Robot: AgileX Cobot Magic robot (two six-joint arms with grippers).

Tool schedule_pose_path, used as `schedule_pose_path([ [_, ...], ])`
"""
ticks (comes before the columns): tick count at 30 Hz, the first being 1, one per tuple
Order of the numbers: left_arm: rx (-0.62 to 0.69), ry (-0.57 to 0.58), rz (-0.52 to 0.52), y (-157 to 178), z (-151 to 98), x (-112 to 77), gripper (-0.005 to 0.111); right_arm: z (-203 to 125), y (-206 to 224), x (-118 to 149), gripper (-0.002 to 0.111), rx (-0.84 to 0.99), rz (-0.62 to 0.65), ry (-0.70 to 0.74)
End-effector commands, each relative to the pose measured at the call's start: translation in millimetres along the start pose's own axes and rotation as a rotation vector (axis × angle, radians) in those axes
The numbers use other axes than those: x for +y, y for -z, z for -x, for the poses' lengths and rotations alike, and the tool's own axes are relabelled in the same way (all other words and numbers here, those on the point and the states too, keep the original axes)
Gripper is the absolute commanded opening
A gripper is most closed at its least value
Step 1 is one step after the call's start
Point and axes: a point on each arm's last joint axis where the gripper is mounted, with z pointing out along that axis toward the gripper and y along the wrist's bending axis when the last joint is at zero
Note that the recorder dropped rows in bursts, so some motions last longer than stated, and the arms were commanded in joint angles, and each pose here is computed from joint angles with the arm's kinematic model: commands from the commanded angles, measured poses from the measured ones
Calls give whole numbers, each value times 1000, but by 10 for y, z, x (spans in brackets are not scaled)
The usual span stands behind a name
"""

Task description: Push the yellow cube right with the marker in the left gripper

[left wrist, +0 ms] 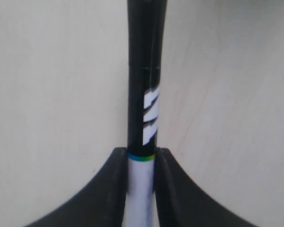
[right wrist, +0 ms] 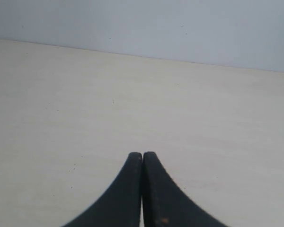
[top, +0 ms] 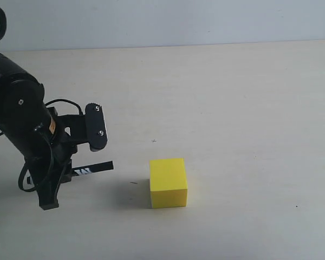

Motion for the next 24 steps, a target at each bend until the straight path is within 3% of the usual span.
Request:
schedule_pose_path([
  [1, -40, 10, 23, 0, 33, 18, 0, 4, 1, -2, 0, -14, -4, 5],
  [12, -32, 10, -1, -267, 84, 23, 0, 4, 1, -2, 0, -14, -5, 6],
  [24, -41, -37, 8, -267, 93, 31, 0, 4, 1, -1, 0, -14, -4, 4],
])
